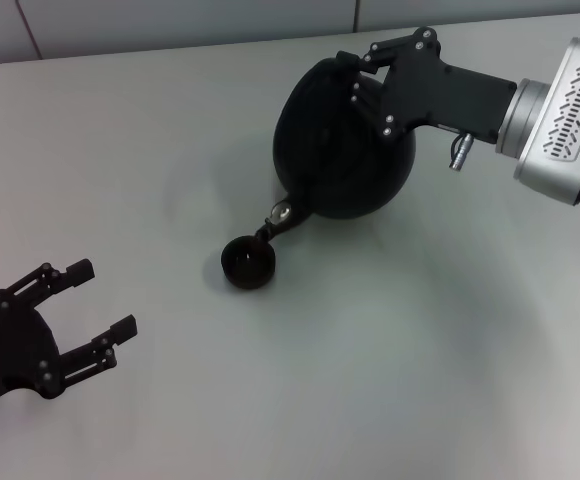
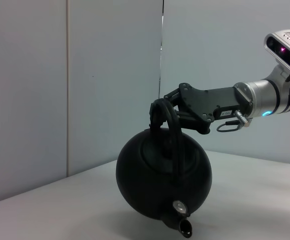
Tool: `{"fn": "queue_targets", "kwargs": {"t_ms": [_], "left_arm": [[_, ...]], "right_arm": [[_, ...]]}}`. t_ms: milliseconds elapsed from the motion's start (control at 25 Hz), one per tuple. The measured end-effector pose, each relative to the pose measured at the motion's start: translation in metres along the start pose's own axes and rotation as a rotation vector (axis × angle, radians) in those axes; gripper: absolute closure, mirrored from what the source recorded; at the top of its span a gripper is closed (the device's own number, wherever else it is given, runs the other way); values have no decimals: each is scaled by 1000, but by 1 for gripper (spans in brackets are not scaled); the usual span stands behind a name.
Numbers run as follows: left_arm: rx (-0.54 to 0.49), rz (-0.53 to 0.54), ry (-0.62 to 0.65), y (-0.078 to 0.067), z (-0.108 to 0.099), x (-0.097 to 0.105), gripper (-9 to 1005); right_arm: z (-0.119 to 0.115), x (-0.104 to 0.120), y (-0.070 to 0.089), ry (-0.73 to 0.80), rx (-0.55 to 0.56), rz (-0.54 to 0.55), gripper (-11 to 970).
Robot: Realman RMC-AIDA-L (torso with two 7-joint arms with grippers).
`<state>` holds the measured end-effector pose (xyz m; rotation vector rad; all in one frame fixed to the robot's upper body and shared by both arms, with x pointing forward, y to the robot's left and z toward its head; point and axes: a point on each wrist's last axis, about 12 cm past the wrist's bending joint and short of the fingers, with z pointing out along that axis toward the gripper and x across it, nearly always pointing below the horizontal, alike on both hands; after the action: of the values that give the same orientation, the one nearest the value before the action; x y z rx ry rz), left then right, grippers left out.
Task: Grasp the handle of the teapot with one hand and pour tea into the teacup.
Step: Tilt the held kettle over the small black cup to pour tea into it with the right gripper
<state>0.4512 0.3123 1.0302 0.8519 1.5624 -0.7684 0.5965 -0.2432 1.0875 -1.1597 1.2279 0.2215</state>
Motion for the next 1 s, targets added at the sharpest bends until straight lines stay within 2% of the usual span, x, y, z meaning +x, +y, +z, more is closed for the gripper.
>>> {"fn": "queue_targets", "kwargs": {"t_ms": [1000], "left_arm": [[4, 7, -6, 2, 2, -2, 184]], "right_arm": [[5, -4, 0, -20, -14, -58, 865]]}}
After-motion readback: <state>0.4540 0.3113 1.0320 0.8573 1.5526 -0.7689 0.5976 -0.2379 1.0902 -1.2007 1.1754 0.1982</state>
